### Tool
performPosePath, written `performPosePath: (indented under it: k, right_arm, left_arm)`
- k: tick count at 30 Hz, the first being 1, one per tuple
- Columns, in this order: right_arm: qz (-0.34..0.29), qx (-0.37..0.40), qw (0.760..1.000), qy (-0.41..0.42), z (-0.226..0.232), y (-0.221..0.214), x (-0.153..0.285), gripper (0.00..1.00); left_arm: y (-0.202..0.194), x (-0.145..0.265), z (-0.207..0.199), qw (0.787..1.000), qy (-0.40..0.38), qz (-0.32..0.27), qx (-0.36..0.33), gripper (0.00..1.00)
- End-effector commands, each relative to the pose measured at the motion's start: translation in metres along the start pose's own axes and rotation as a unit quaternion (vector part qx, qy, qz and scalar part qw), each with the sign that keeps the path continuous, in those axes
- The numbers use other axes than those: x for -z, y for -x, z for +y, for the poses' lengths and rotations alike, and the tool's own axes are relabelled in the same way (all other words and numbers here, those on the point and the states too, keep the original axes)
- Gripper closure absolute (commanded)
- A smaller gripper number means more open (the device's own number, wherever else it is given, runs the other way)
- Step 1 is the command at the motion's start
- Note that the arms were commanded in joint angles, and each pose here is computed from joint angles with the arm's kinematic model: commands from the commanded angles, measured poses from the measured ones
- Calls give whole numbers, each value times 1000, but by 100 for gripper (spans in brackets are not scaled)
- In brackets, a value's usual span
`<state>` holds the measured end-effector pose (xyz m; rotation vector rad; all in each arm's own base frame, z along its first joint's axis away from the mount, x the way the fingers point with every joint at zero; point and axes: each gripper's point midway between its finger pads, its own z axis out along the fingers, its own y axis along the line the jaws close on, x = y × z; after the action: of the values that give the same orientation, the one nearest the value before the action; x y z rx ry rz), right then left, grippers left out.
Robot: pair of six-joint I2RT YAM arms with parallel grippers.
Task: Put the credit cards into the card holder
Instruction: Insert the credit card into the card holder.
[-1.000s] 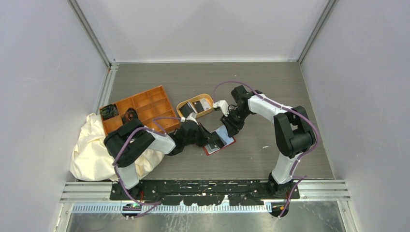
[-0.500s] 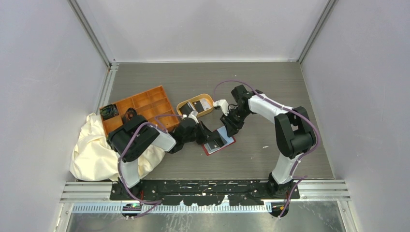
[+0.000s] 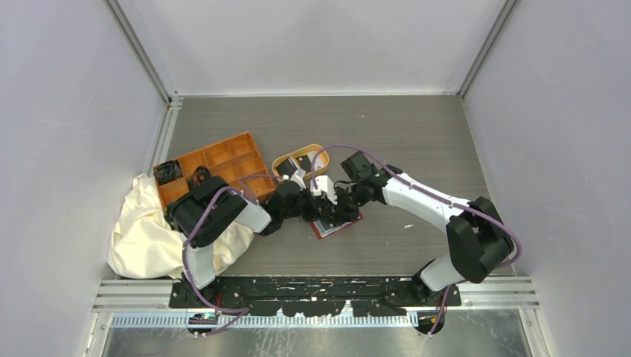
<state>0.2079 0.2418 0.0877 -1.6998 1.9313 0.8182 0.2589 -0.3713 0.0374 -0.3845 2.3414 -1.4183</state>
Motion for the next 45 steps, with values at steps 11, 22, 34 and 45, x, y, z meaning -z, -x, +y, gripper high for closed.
performPosePath:
  k: [11,22,34,45]
  right_arm:
    - [19,134,988,-75,-10,14,-36,92]
    - [72,112,984,-120,-32,2,-36,92]
    - [77,86,988,-99,-31,-2,-28,92]
    - [-71,-19,997,-6,-16,32,26,86]
  left_arm:
    - [-9,1,47,997,67,22,8,82]
    - [-9,1,49,997,68,26,10,83]
    - [-6,4,49,997,69,28,11,82]
    - [-8,5,49,996,71,47,15,99]
